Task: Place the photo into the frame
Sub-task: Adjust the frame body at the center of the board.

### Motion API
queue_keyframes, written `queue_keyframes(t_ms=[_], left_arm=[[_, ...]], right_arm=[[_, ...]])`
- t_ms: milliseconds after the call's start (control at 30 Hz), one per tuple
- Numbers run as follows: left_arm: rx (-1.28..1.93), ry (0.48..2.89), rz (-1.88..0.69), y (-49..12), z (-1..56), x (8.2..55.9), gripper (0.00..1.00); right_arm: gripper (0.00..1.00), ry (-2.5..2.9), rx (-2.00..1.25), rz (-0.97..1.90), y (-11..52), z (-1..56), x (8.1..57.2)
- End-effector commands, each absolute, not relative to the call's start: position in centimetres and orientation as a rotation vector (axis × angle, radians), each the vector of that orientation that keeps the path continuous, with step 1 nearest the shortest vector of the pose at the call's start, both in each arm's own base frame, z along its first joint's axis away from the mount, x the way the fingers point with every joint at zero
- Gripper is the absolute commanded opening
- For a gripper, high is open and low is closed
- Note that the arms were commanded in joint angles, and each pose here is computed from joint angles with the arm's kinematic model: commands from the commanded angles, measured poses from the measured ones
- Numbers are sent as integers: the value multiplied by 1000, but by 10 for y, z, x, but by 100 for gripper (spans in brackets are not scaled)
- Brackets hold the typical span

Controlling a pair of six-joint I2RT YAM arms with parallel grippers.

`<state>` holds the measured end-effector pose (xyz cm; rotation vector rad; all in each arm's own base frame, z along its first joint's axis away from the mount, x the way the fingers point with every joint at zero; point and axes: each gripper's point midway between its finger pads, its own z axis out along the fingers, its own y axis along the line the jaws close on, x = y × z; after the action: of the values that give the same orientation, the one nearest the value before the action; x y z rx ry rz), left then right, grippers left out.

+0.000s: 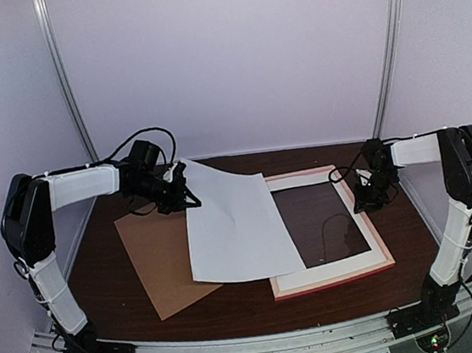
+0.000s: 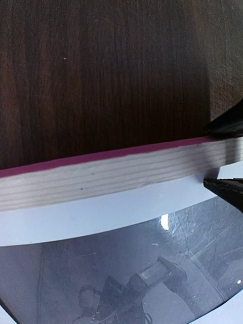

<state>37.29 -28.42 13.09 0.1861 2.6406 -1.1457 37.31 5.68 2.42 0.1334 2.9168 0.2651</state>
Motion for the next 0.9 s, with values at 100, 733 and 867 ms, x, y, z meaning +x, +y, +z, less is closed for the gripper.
queue_keyframes(t_ms=[100, 733, 867], left_arm=[[216, 2579, -1217, -288, 150, 381, 0], [205, 2428, -1505, -318, 199, 379, 0], [231, 2370, -1547, -332, 217, 382, 0]], right_arm=[[26, 2859, 141, 373, 76, 36, 368], [47, 2800, 80, 382, 123, 55, 365], [45, 2819, 79, 380, 124, 48, 366]])
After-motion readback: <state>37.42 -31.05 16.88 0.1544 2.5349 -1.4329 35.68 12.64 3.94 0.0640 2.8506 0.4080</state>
